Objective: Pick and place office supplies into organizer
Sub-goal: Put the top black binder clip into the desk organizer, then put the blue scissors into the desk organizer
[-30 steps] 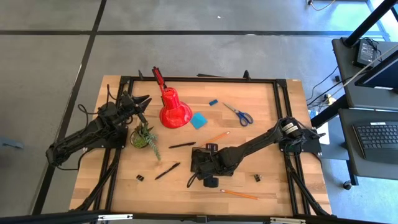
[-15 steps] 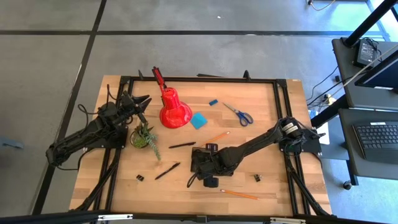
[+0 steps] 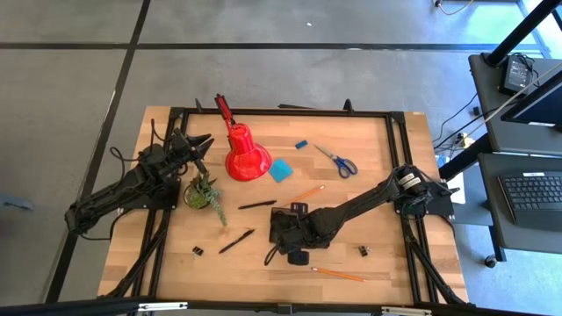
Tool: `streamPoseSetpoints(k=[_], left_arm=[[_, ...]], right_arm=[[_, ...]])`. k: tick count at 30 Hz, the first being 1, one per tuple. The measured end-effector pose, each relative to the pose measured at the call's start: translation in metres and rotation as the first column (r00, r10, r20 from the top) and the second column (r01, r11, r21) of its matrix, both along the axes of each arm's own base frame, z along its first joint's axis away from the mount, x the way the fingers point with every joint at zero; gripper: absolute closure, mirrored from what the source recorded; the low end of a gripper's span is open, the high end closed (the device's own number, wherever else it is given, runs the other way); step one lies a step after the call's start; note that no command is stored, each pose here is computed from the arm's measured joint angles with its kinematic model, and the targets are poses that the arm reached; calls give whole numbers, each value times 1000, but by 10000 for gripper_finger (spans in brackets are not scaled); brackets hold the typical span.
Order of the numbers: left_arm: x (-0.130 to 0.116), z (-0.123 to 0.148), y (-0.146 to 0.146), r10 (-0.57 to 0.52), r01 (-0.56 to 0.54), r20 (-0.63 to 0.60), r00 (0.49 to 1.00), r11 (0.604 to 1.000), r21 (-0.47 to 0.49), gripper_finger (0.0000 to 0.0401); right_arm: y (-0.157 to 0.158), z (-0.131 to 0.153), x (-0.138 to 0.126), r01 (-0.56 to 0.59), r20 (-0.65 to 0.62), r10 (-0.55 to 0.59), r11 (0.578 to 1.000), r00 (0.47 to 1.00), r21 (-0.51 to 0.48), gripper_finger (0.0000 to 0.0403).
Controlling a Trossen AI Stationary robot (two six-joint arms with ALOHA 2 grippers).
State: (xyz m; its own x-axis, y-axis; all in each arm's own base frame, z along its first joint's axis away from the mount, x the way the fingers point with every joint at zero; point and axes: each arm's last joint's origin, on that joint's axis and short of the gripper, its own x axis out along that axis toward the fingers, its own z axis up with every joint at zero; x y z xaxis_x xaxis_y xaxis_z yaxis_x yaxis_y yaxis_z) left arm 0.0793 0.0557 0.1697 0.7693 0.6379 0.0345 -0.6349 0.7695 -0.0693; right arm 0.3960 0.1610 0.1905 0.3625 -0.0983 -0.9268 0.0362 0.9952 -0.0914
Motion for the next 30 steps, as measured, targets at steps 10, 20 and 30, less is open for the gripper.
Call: streamPoseSetpoints(k=[10,20,30], left_arm=[[0,0,0,0,0,0,1000,1000,0,313],[0,0,0,0,0,0,1000,1000,0,313],[0,0,0,-1,1,0,1000,1000,0,313]], right_arm=[[0,0,0,5,0,-5,1000,1000,1,332],[2,27,-4,-11,48,9,999,999,41,331],[-11,81,-33,-6,-30,5,1000,1000,-17,331]])
